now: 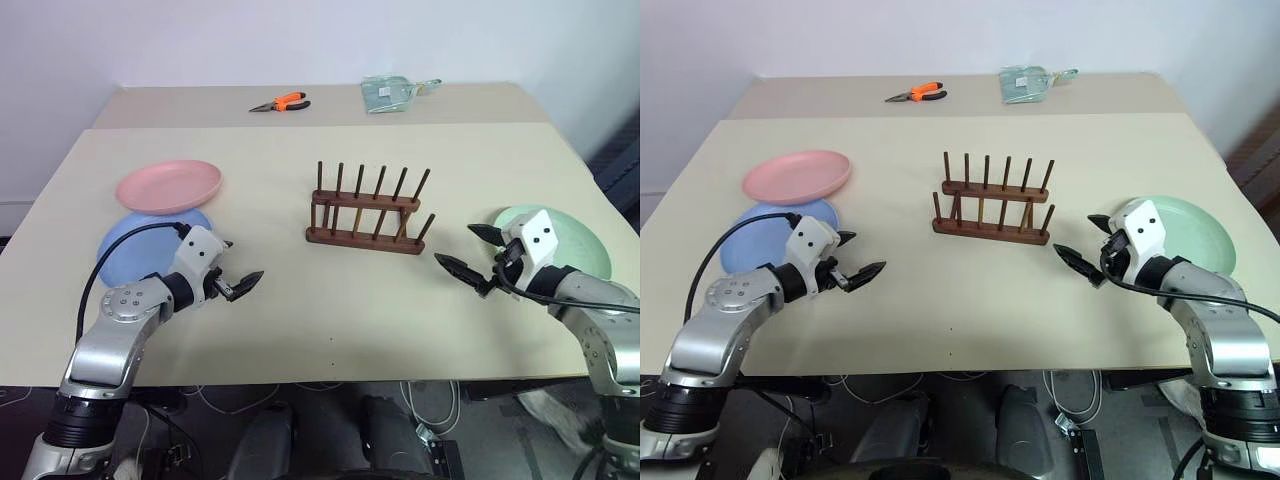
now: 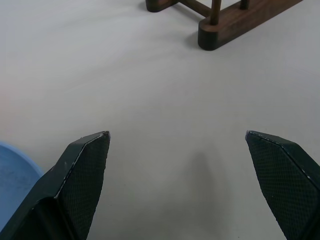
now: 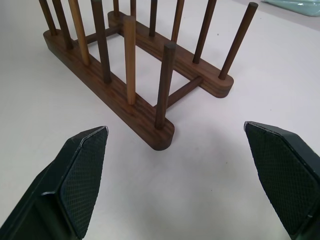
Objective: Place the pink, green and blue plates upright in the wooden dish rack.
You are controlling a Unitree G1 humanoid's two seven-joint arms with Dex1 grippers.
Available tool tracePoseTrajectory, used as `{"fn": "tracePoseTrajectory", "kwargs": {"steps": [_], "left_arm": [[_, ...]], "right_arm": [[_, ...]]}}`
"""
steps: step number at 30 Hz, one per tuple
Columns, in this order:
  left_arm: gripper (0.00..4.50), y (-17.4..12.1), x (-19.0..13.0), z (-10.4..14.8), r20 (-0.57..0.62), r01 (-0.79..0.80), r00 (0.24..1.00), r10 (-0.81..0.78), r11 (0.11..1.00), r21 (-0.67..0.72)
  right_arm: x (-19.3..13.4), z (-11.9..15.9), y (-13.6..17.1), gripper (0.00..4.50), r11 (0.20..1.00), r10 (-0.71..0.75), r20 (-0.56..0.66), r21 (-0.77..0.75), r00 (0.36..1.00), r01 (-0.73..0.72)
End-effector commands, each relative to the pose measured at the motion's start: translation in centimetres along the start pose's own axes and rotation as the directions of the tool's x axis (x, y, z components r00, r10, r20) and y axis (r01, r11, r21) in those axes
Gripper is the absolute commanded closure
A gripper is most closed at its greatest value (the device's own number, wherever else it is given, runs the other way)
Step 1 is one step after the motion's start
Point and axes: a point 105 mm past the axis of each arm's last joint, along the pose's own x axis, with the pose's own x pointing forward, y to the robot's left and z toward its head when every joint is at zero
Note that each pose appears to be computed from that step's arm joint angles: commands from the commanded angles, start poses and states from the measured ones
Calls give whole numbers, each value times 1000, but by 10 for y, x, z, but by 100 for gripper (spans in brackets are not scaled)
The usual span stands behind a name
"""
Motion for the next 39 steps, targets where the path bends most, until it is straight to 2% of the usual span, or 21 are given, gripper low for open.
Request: {"fn": "tracePoseTrajectory", "kwargs": {"steps": [1, 5, 9, 15, 18, 23, 26, 32, 39], "left_arm": [[5, 1, 2, 5, 32, 8, 999, -9, 1000, 19], [5, 1, 11, 6, 49, 25, 998, -25, 1000, 9], [5, 0, 26, 7, 40, 107, 993, -108, 994, 31], [5, -4, 72, 18, 29, 271, 961, -276, 956, 116], [5, -19, 102, 25, 0, 398, 916, -402, 906, 146], [5, -34, 136, 29, -53, 467, 884, -465, 866, 181], [88, -47, 150, 33, -60, 493, 869, -491, 854, 163], [366, -60, 146, 32, -24, 559, 825, -564, 810, 179], [373, -82, 118, 33, 6, 665, 720, -694, 692, 282]], "right_arm": [[2, 16, 1, 0, 999, -1, 54, -49, 999, 4], [5, 16, 1, 0, 998, -1, 60, -55, 998, 4], [5, 17, 14, 0, 998, 50, 64, -26, 997, -49], [8, 18, 34, 0, 998, 52, 69, -43, 996, -49], [6, 19, 40, 0, 999, 23, 76, -49, 997, -19], [-5, 17, 45, 0, 998, -40, 69, -48, 997, 43], [-23, 15, 45, 0, 993, -100, 52, -50, 994, 103], [-37, 10, 43, 0, 989, -133, 21, -57, 991, 134], [-50, 1, 34, 0, 994, -86, -66, -73, 994, 81]]}}
